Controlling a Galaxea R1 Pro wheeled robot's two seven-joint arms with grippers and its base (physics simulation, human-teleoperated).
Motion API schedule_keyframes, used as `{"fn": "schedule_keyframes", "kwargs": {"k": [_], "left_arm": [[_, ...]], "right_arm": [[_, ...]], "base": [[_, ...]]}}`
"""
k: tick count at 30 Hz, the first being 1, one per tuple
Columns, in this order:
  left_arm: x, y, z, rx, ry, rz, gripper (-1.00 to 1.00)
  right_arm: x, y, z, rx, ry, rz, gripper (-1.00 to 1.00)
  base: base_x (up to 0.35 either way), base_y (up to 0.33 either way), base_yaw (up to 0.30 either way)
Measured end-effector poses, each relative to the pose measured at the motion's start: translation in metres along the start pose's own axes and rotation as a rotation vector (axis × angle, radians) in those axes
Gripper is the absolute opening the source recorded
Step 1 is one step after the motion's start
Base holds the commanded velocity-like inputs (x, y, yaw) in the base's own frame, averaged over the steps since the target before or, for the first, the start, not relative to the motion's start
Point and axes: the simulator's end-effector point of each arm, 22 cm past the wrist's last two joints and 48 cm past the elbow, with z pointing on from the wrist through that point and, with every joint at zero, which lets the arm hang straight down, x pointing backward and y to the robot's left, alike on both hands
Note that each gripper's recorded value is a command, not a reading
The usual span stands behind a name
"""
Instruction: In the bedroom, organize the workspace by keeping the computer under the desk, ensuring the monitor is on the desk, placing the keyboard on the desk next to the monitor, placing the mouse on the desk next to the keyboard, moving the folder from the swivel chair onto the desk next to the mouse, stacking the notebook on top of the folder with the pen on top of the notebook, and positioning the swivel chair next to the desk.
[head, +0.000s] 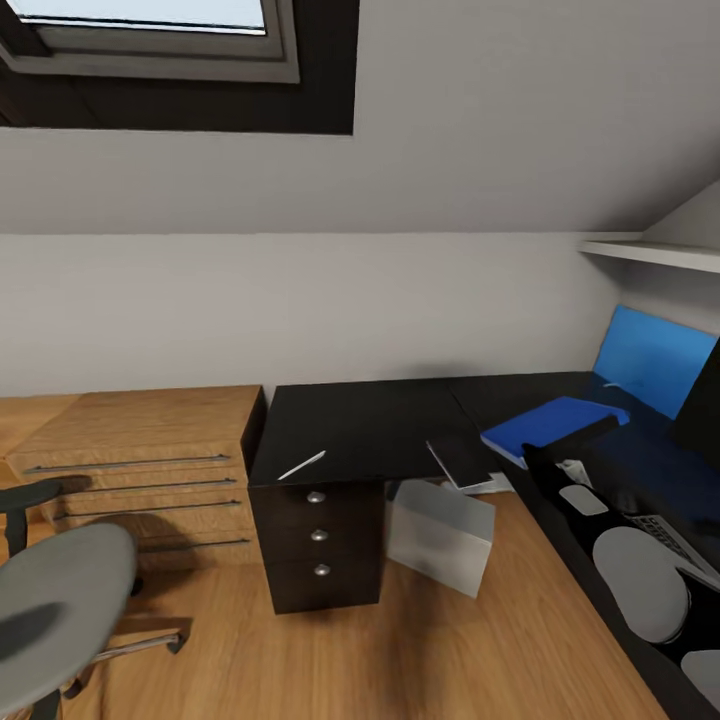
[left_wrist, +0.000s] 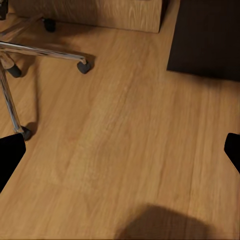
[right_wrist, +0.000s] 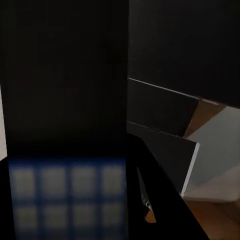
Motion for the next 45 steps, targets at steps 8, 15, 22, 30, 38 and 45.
{"fn": "schedule_keyframes", "kwargs": {"k": [8, 15, 22, 30, 38, 45], "left_arm": [[0.0, -0.001, 0.0, 0.001, 0.001, 0.0, 1.0], [0.001, -0.001, 0.0, 0.002, 0.004, 0.001, 1.0], [0.001, -0.001, 0.0, 0.003, 0.005, 0.002, 1.0], [0.001, -0.002, 0.0, 0.004, 0.003, 0.002, 1.0], [0.001, -0.002, 0.0, 0.003, 0.003, 0.002, 1.0], [0.001, -0.002, 0.0, 0.004, 0.004, 0.002, 1.0]], "right_arm": [[0.0, 0.0, 0.0, -0.001, -0.002, -0.001, -1.0], [-0.001, -0.001, 0.0, 0.003, -0.006, -0.004, -1.0], [-0.003, -0.002, 0.0, 0.006, -0.011, 0.039, -1.0], [-0.008, -0.003, 0.0, -0.002, -0.037, 0.235, -1.0], [0.0, -0.011, -0.001, 0.02, -0.027, 0.272, -1.0], [0.003, -0.017, -0.001, 0.047, -0.024, 0.275, -1.0]], "base": [[0.264, -0.051, 0.0], [0.223, -0.211, 0.0], [0.043, -0.058, 0.0], [0.002, -0.002, 0.0], [0.0, 0.0, 0.0], [0.0, 0.0, 0.0]]}}
